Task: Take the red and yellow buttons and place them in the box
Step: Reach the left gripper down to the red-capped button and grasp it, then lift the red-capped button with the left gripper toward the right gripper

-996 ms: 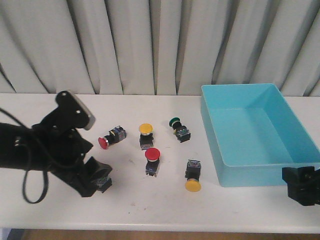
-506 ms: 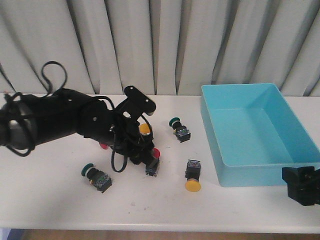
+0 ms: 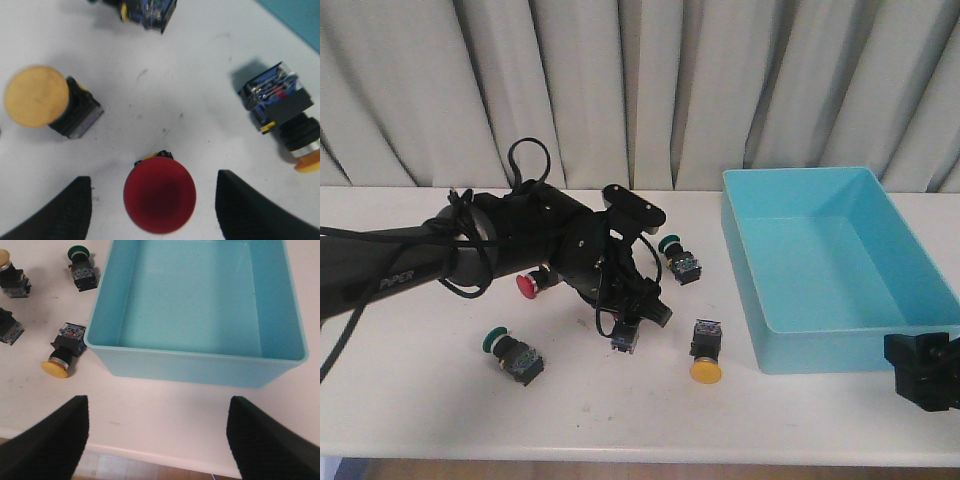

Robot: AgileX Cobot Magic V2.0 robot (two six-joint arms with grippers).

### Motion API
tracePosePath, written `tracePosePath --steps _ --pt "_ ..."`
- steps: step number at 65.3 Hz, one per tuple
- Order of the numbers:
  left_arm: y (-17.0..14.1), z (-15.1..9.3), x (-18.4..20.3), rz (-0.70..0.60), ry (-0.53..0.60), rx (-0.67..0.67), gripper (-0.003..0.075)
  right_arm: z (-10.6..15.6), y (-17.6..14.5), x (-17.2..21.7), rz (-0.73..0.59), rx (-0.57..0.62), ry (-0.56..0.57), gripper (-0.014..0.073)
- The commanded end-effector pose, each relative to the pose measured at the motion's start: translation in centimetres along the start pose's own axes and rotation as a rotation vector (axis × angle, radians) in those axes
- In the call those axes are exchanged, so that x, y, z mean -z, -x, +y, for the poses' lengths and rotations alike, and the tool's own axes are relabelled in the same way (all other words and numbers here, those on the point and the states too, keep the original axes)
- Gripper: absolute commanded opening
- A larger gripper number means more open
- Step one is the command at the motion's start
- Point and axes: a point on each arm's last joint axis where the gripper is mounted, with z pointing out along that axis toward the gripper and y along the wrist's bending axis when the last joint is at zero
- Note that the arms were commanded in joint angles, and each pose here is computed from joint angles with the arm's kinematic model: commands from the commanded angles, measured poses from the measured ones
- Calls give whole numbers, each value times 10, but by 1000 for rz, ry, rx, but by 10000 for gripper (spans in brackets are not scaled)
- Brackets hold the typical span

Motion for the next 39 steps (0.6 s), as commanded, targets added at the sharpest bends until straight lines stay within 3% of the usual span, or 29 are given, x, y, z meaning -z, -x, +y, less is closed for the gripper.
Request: tracePosePath --steps 1,24,39 --pt "17 -2 18 -107 -11 32 506 -1 15 5 -95 5 -10 544" --pt "17 -3 -5 -149 -27 89 489 -1 15 5 -95 5 -10 544" --pt "16 -3 -5 -139 -26 88 330 -1 15 5 -95 5 -10 544"
